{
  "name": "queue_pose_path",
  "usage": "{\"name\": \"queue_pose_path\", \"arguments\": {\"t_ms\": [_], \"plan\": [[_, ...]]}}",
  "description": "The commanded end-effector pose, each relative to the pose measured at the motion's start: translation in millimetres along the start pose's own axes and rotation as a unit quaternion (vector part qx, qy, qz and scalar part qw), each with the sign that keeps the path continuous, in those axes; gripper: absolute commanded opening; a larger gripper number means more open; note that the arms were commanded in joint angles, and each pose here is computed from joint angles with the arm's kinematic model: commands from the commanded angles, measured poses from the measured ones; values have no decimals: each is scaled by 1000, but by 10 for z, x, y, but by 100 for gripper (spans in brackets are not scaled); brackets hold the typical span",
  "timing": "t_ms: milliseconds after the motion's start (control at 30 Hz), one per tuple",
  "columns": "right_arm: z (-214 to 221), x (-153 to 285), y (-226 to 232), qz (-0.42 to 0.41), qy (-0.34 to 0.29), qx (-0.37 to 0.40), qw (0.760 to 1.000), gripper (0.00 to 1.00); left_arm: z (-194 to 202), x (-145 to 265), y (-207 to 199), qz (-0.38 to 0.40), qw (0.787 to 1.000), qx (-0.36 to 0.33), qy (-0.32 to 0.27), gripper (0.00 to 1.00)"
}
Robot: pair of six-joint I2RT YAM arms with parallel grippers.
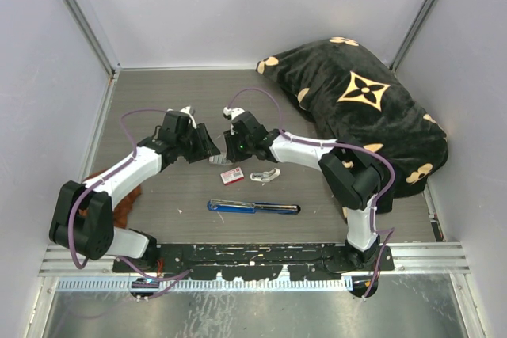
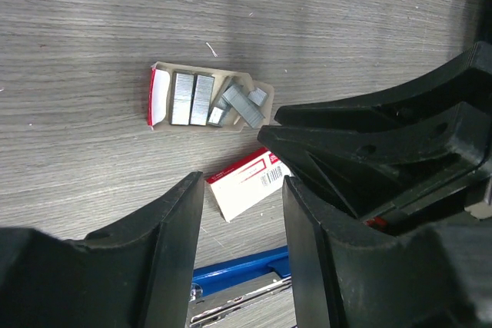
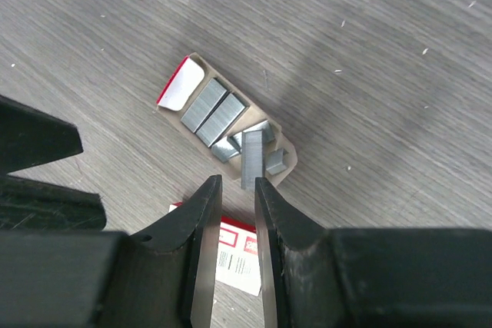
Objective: Load the staples into the stapler
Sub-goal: Adjust the staple box at the center of the board.
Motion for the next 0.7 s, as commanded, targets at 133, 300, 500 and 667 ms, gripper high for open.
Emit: {"name": "queue_pose_path", "arguments": {"t_ms": [133, 300, 500, 667], "plan": [[-151, -40, 10, 10, -22, 10, 1000, 31, -68, 100, -84, 21, 999, -17, -29, 48], [-134, -72, 45, 3, -18, 20, 1000, 34, -55, 95, -70, 18, 999, -17, -27, 48], [-129, -95, 56, 13, -14, 30, 999, 37, -55, 91, -66, 17, 999, -17, -26, 48], [-123, -99, 91, 15, -12, 40, 999, 37, -56, 89, -60, 16, 999, -18, -26, 48]]}}
Point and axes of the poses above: each gripper's point midway between its finger pads, its own x axis back along the fingers, its own y axis along the line the jaws close on, z = x × y, the point moved 10 cm from there along x, back along the fingers, and after that the axes turned 2 degrees about x, right-handed, at the moved point
